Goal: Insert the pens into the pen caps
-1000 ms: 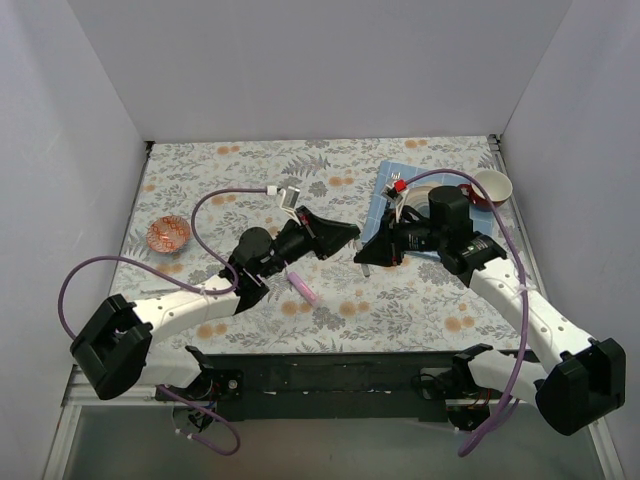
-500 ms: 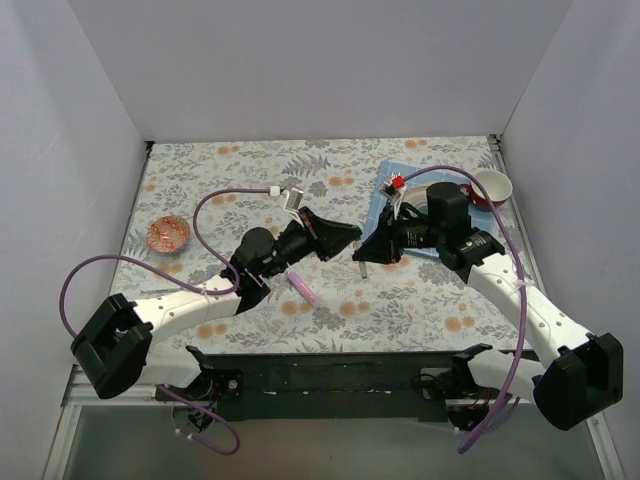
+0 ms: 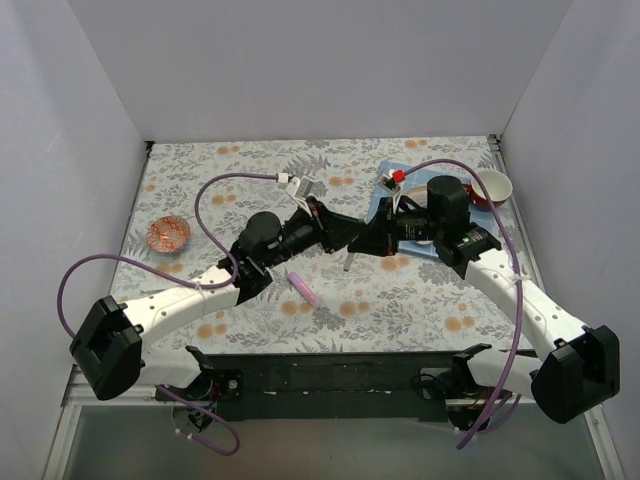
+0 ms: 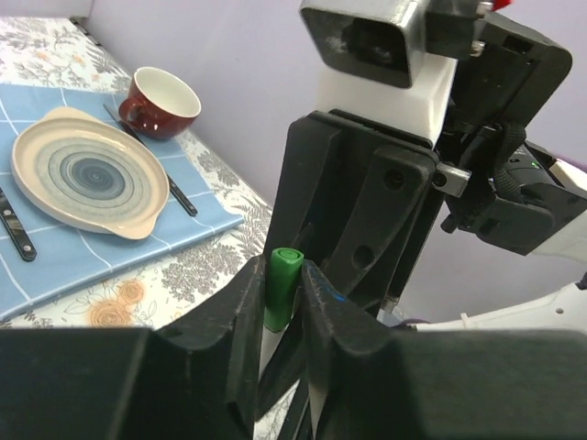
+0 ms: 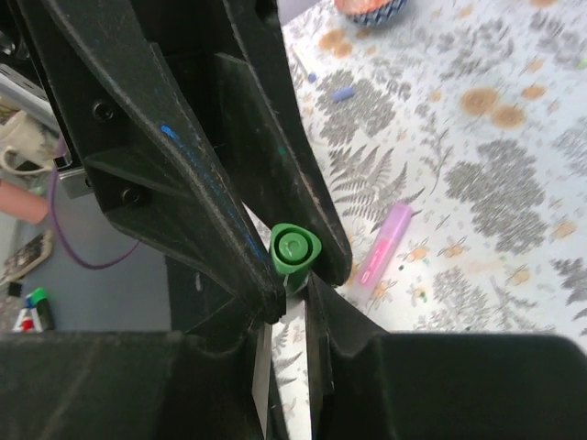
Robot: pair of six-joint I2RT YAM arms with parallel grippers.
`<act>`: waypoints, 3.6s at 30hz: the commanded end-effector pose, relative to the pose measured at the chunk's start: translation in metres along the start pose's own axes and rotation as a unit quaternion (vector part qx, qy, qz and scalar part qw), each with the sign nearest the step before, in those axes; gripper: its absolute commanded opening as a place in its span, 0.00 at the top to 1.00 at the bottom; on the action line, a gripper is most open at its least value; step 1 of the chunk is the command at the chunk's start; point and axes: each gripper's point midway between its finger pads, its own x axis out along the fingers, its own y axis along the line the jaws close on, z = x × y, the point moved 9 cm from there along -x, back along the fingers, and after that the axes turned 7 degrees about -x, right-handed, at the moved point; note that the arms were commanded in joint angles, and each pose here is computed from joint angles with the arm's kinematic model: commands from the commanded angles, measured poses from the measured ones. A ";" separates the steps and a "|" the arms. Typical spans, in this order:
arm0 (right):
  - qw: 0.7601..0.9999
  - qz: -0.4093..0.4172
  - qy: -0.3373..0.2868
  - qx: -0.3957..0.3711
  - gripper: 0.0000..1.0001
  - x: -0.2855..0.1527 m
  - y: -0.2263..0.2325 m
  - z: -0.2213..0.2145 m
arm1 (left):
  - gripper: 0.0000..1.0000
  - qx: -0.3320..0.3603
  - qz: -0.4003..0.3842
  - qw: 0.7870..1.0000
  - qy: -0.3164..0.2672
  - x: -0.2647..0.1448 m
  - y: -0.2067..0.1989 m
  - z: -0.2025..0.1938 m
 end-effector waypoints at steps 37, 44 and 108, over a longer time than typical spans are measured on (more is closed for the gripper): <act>0.974 0.009 -0.160 -0.158 0.99 -0.025 0.051 0.087 | 0.31 0.126 -0.084 0.971 0.184 -0.050 -0.038 0.020; 0.974 0.005 -0.153 -0.169 0.99 -0.029 0.054 0.090 | 0.29 0.159 -0.016 0.971 0.177 -0.067 -0.037 0.027; 0.983 0.060 -0.123 -0.123 0.66 -0.008 0.051 0.065 | 1.00 0.108 -0.147 0.964 0.195 -0.036 -0.019 0.030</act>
